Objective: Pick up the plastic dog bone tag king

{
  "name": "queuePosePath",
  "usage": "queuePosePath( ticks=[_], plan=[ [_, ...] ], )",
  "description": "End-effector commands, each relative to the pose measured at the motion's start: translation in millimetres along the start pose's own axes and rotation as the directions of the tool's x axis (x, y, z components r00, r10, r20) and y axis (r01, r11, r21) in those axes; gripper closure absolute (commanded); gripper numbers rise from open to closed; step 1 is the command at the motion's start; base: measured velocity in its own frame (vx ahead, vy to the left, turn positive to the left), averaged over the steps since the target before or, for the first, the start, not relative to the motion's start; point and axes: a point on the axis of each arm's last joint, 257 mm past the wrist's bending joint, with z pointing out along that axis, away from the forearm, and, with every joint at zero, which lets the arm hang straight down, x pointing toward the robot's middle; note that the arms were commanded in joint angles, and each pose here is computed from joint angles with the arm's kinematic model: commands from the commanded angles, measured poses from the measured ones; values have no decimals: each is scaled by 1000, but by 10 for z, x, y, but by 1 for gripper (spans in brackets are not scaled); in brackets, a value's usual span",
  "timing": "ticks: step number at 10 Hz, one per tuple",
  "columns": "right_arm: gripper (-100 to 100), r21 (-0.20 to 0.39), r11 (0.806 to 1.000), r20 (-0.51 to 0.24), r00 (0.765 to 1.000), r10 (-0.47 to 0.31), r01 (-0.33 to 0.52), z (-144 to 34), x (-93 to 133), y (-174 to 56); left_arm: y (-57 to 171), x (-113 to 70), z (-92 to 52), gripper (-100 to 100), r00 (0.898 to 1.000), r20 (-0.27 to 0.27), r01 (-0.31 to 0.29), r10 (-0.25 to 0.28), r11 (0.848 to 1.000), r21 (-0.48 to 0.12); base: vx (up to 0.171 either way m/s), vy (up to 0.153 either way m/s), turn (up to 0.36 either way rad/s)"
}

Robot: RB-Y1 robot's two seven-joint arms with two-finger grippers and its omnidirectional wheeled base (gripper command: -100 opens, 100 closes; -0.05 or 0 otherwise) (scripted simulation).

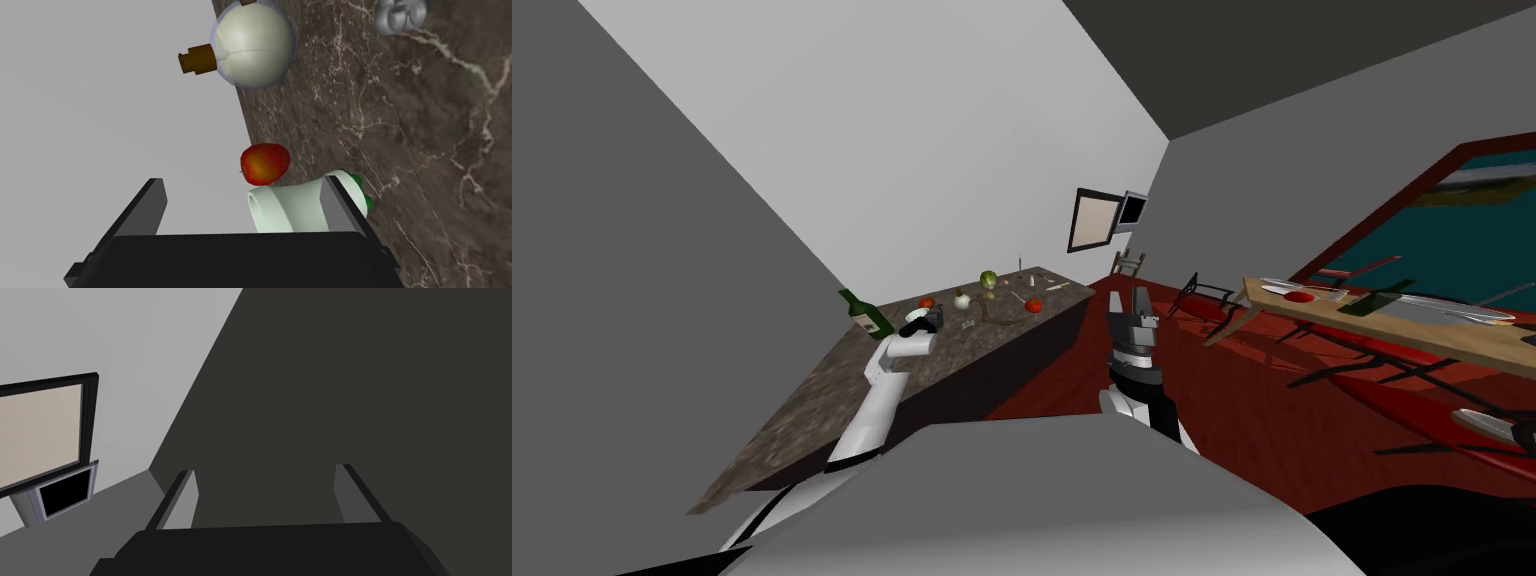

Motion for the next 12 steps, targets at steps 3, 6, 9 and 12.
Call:
queuePosePath(
  ticks=[3,6,9,12],
  plan=[
    [0,0,1000,0,1000,0,0,0,0,0,220,-86,84,-100,999,18,38,-36,994,-107,4,6,-68],
    [0,0,1000,0,1000,0,0,0,0,0,367,-155,139,-100,997,34,74,-69,980,-184,5,10,-69],
    [0,0,1000,0,1000,0,0,0,0,0,515,-265,220,-100,988,65,151,-138,947,-284,10,8,-133],
    [0,0,1000,0,1000,0,0,0,0,0,766,-330,201,-100,981,98,194,-169,901,-389,13,12,-98]
  ],
)
